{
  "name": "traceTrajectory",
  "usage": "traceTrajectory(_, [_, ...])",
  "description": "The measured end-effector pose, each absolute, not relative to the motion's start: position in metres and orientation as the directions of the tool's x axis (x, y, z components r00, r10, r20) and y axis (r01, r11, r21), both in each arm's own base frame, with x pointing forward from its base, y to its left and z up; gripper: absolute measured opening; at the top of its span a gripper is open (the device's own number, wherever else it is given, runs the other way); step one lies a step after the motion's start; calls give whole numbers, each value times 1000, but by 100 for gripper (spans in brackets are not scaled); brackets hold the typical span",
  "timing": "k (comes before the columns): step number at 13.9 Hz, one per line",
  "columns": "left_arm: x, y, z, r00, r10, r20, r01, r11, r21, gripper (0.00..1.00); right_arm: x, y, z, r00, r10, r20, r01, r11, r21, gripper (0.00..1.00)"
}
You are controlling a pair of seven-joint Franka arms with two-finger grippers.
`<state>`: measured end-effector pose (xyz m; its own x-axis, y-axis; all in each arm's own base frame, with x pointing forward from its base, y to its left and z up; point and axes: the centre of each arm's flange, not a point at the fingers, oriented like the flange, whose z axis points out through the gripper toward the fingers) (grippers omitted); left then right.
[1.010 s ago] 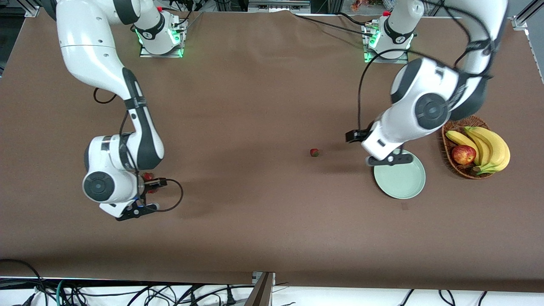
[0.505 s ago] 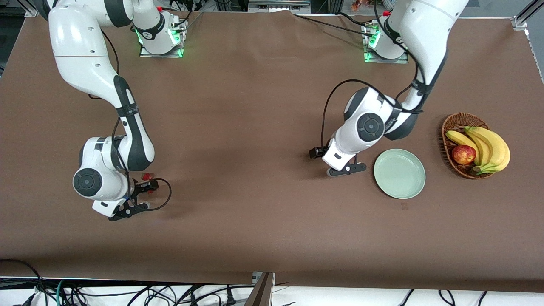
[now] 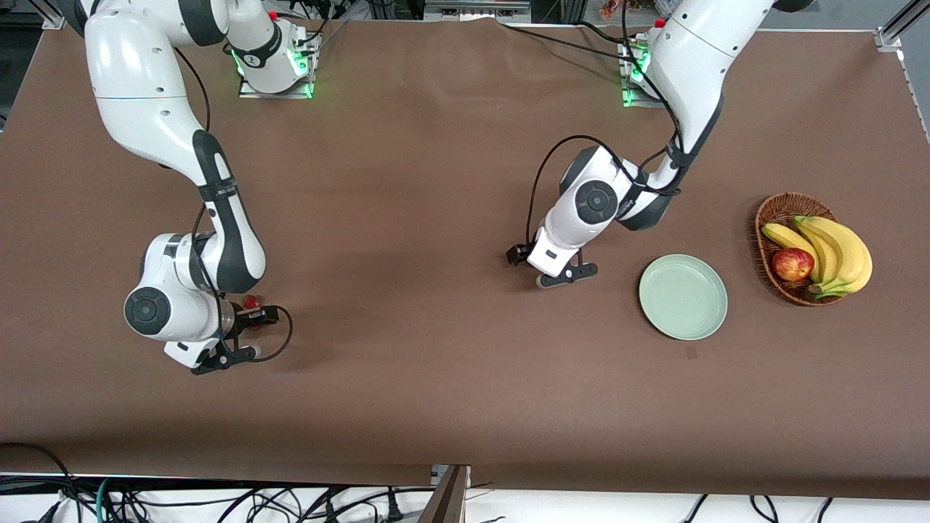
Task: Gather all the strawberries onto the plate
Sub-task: 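Grasp the strawberry with the left gripper while the right gripper returns, then drop the strawberry on the plate while the right gripper grasps another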
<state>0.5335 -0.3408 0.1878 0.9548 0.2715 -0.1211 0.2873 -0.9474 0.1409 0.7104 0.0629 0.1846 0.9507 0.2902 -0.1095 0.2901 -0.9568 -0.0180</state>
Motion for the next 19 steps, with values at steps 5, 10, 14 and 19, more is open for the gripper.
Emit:
traceTrajectory(5, [531,-334,179,961,253,-111,265,-958,112,84,711,64,188,951,292,-104,292,-956,-18,37])
traceTrajectory(10, [531,-333,177,968,232,-93,241,-965,99,61,708,122,208,963,258,-77,256,-966,-39,37])
traceTrajectory(14, [536,-328,179,967,241,-87,249,-964,96,32,684,220,213,991,95,-93,89,-994,-64,37])
traceTrajectory(19, [561,-284,225,978,174,-112,167,-984,-65,32,643,341,224,984,-148,-98,-158,-982,-104,37])
